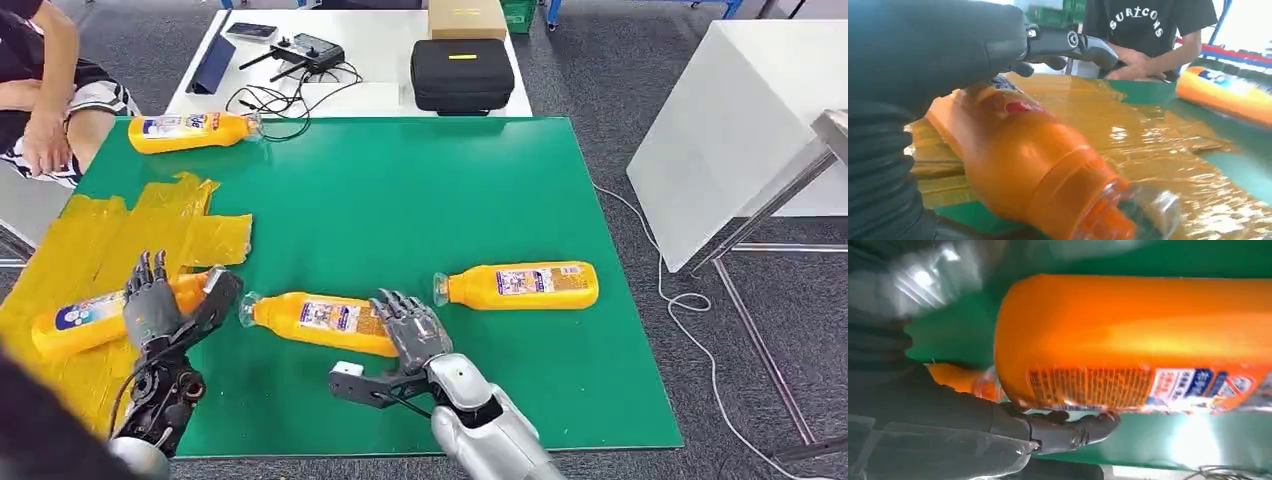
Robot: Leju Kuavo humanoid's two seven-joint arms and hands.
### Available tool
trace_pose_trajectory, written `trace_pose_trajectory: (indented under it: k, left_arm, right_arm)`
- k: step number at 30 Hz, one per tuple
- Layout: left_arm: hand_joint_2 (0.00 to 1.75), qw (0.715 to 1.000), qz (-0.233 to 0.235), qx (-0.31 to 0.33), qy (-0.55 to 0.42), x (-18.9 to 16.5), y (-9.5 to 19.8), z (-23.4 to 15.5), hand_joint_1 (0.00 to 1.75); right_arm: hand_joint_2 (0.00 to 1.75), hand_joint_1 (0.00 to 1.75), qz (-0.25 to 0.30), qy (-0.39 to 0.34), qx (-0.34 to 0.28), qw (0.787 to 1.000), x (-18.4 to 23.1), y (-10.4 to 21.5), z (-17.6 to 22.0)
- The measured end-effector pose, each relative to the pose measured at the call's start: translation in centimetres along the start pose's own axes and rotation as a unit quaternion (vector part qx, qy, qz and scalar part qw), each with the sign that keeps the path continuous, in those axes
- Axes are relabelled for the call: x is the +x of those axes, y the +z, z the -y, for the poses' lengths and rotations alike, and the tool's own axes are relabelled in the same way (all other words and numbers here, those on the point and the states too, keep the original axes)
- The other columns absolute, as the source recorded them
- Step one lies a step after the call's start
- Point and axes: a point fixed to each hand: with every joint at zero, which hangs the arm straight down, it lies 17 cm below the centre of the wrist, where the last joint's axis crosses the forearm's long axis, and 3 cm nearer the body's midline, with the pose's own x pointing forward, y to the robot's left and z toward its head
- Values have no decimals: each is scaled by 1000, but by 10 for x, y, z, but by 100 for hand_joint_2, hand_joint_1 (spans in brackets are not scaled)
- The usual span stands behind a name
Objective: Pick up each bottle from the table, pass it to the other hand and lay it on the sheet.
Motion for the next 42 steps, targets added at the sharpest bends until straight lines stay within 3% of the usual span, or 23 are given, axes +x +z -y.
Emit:
trace_pose_trajectory:
  k: [5,10,11,12,13,15,18,24,32,34,42]
  left_arm:
    - [175,986,77,-3,146,51,6,2,0]
    - [175,948,147,-16,281,111,18,0,0]
    - [175,938,156,-19,308,121,20,-2,0]
    - [175,928,164,-20,335,129,23,-4,0]
    - [175,913,175,-18,369,138,25,-11,0]
    - [175,883,195,-7,427,154,31,-29,0]
    - [175,825,268,9,498,197,49,-75,0]
    - [175,714,419,38,560,269,111,-181,0]
    - [175,647,511,80,559,290,171,-251,0]
    - [175,635,527,90,558,293,181,-265,0]
    - [175,618,542,107,559,292,193,-286,0]
  right_arm:
    - [175,0,-3,7,-29,1000,-1,-3,11]
    - [175,0,-8,12,-58,998,4,-8,30]
    - [175,12,-13,15,-57,998,2,-9,31]
    - [175,54,-19,19,-55,998,0,-9,31]
    - [175,127,-28,22,-47,998,-4,-9,28]
    - [175,154,-43,26,-24,998,-12,-8,19]
    - [175,164,-65,28,20,997,-25,-4,-1]
    - [175,162,-84,35,44,995,-38,-5,-1]
    - [175,159,-93,44,70,992,-45,-4,-3]
    - [175,168,-94,48,80,991,-47,-4,-4]
    - [175,175,-96,59,89,990,-51,-4,-4]
